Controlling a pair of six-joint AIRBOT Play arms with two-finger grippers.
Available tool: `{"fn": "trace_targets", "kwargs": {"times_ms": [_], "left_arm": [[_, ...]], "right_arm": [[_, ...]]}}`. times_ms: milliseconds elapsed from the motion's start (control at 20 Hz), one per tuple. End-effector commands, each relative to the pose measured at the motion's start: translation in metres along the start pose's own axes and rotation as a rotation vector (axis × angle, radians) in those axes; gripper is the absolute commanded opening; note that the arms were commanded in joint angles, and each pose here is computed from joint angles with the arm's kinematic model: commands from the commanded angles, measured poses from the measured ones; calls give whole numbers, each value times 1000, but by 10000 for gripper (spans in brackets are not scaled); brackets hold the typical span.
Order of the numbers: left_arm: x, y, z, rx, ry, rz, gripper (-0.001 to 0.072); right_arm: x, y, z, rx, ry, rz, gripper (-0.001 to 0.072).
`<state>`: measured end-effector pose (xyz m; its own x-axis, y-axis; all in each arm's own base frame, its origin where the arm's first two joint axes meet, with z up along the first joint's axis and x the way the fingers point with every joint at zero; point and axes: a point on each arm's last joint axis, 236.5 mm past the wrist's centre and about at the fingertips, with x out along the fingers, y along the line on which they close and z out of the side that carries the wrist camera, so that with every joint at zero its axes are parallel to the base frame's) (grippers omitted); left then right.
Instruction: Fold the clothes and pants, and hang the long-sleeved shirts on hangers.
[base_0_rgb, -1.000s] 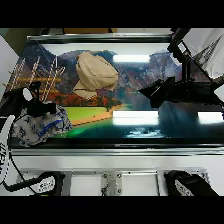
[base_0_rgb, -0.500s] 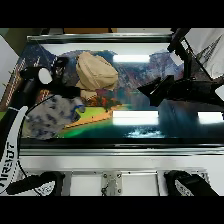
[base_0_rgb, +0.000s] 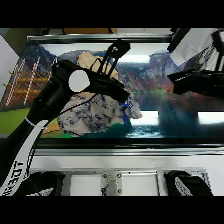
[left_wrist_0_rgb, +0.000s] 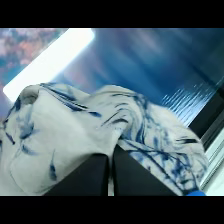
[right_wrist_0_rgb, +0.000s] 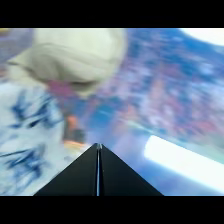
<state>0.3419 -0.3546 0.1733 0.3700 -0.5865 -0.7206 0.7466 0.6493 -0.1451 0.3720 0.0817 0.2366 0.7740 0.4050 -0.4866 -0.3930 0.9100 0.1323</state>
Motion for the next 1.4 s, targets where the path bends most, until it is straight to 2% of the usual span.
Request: {"fn": "trace_targets", "kwargs": {"times_ms": [0, 50, 100, 250, 400, 650, 800, 850, 900, 950, 1000, 1050, 1100, 1350], "left_arm": [[23, -3, 14, 17, -45, -4, 163], [34, 12, 13, -33, -40, 13, 471], [43, 33, 8, -133, -23, 37, 626], [48, 94, -35, -382, 107, 109, 623], [48, 113, -102, -468, 252, 143, 622], [46, 86, -222, -630, 444, 167, 622], [56, 53, -249, -647, 463, 125, 622], [60, 43, -253, -639, 462, 115, 622], [63, 32, -255, -620, 465, 105, 622], [67, 24, -256, -603, 467, 97, 622], [69, 16, -256, -584, 468, 89, 622], [70, 10, -255, -568, 463, 80, 622], [72, 5, -253, -554, 459, 73, 622], [72, 0, -254, -550, 461, 69, 622]], "right_arm": [[-28, -72, -18, 164, 43, -261, 19], [-30, -79, -26, 172, 70, -284, 19], [-32, -83, -32, 171, 94, -297, 19], [-32, -86, -44, 160, 143, -310, 19], [-19, -77, -67, 164, 205, -277, 18], [22, -37, -161, 26, 467, -192, 17], [39, -39, -224, -31, 631, -240, 22], [46, -36, -243, -20, 680, -224, 175], [51, -35, -260, -8, 730, -213, 513], [55, -37, -276, 0, 782, -207, 658], [60, -38, -287, 7, 822, -202, 613], [65, -39, -299, 13, 861, -198, 538], [70, -40, -308, 5, 892, -188, 506], [95, -29, -332, -68, 942, -143, 506]]}}
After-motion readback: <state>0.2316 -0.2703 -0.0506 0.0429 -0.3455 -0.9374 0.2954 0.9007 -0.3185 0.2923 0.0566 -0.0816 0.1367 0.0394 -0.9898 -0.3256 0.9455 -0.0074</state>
